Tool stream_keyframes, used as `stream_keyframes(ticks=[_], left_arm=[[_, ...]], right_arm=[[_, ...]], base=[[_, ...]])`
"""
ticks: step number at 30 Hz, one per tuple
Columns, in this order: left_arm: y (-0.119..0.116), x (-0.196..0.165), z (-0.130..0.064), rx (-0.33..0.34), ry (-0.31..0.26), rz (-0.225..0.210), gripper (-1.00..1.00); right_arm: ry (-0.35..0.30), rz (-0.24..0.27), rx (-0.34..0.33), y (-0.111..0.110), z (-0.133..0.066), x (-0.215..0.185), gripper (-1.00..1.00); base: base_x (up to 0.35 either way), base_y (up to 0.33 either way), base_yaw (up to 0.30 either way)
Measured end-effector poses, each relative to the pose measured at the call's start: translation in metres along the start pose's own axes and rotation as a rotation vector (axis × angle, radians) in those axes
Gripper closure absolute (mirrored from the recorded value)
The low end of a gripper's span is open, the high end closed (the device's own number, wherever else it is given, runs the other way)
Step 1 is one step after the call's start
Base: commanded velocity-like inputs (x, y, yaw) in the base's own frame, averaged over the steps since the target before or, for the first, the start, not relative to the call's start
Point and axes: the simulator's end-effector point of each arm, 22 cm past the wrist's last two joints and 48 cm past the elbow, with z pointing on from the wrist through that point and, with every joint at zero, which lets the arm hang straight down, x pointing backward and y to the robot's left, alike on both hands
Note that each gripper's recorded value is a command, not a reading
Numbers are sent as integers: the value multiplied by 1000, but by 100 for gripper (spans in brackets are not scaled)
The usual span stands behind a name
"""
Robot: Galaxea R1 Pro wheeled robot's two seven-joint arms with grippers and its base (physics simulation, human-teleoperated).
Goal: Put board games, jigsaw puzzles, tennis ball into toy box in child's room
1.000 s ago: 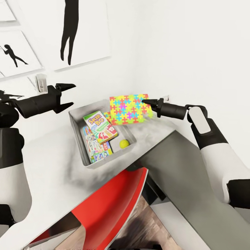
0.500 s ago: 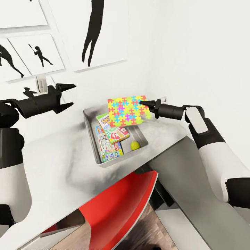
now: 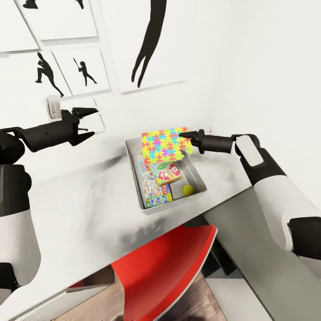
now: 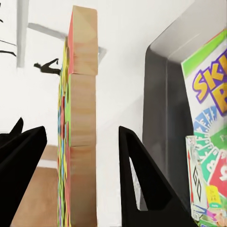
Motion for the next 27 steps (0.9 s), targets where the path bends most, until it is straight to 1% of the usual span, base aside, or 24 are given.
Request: stream_keyframes(ticks=[3,5,6,10,17,23,27], left_arm=[[-1,0,0,1,0,1,-100],[-1,0,0,1,1,2,-100],[-1,0,0,1,1,2,-100],[-2,1,0,1,2,3,-100],[-2,1,0,1,2,3,-100],[0,1,1,-1,4,2,-100],[3,2,3,-4,6,0,-100]], right_arm=[[-3,-2,59,-10,-1,-5,100],[-5,-4,87,-15,-2,-7,100],[-6,-3,86,-14,-2,-7,100],[-7,-8,120,-19,-3,-9,100],[-2,-15,146,-24,-2,-8,100],[14,-25,184,-36,-1,-2,100],[20,-23,196,-42,0,1,100]], base=[[0,0,160],[0,0,101],[0,0,80],[0,0,50],[0,0,20],[0,0,5],[0,0,2]])
